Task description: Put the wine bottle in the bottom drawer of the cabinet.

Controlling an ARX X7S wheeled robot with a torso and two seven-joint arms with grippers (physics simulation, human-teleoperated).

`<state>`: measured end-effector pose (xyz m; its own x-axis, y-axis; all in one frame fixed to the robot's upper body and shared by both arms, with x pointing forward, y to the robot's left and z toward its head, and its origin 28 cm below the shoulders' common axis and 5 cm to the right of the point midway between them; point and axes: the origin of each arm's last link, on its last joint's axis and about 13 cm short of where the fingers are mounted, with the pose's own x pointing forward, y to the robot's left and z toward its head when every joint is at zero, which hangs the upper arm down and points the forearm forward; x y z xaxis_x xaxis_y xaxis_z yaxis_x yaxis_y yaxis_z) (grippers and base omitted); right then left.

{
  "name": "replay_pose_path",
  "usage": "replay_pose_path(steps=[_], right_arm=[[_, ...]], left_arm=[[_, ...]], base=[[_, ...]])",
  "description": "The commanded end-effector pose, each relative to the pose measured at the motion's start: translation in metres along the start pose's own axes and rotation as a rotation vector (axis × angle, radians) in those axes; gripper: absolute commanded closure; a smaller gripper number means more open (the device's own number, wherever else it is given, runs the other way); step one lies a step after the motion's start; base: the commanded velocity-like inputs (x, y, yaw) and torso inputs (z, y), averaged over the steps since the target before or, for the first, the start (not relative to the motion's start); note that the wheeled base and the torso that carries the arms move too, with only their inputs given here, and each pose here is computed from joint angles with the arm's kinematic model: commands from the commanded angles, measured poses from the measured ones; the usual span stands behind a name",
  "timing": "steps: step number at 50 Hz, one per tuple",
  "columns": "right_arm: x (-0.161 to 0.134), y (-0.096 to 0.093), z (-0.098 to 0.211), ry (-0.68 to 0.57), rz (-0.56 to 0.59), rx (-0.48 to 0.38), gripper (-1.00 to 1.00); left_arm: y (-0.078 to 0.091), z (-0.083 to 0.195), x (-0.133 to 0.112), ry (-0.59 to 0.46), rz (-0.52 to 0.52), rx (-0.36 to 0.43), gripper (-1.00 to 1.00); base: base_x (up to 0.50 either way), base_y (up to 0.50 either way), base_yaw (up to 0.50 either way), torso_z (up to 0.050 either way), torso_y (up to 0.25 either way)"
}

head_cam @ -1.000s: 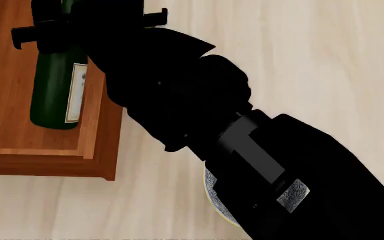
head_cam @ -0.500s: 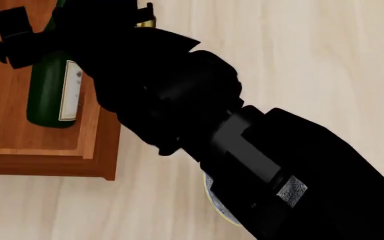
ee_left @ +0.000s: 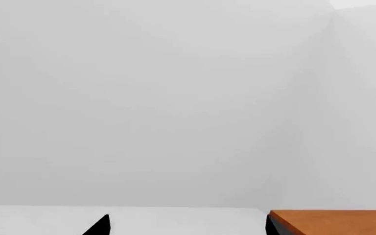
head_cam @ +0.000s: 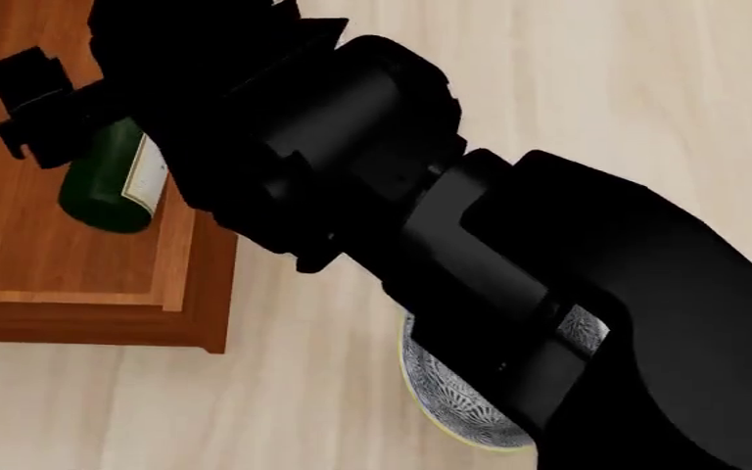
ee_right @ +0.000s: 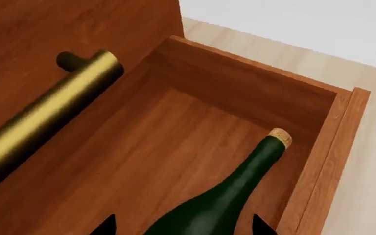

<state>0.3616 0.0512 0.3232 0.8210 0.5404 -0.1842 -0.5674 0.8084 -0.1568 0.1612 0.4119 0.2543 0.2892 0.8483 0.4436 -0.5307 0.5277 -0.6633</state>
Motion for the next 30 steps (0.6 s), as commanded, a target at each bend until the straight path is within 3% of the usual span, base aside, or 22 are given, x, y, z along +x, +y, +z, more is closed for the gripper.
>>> replay_pose_path(steps=[1, 4, 6, 10, 13, 21, 30], right_arm=[[-0.005, 0.010, -0.010, 0.124, -0.018, -0.074, -1.00], [-0.008, 0.012, -0.003, 0.106, -0.019, -0.080, -1.00], [-0.012, 0.014, 0.009, 0.057, -0.024, -0.136, -1.00], [-0.021, 0.015, 0.032, -0.001, -0.013, -0.149, -1.00], [-0.029, 0.016, 0.052, -0.053, -0.010, -0.208, -1.00], [-0.060, 0.020, 0.110, -0.180, 0.033, -0.219, -1.00], [-0.087, 0.016, 0.140, -0.247, 0.010, -0.255, -1.00]], left_arm=[[0.001, 0.000, 0.000, -0.002, 0.002, 0.000, -1.00], [0.001, 0.000, 0.000, -0.002, 0.003, 0.001, -1.00], [0.001, 0.001, 0.000, -0.002, 0.002, 0.001, -1.00], [0.001, 0.000, 0.000, -0.003, 0.001, 0.003, -1.00], [0.001, 0.000, 0.000, -0.003, 0.001, 0.004, -1.00], [0.000, -0.001, 0.000, -0.001, 0.000, 0.009, -1.00], [-0.002, 0.000, 0.001, 0.000, 0.000, 0.010, -1.00]], base=[[0.00, 0.00, 0.00, 0.000, 0.000], [0.00, 0.00, 0.00, 0.000, -0.003], [0.00, 0.00, 0.00, 0.000, 0.000], [0.00, 0.00, 0.00, 0.000, 0.000], [0.00, 0.00, 0.00, 0.000, 0.000], [0.00, 0.00, 0.00, 0.000, 0.000], [0.00, 0.00, 0.00, 0.000, 0.000]])
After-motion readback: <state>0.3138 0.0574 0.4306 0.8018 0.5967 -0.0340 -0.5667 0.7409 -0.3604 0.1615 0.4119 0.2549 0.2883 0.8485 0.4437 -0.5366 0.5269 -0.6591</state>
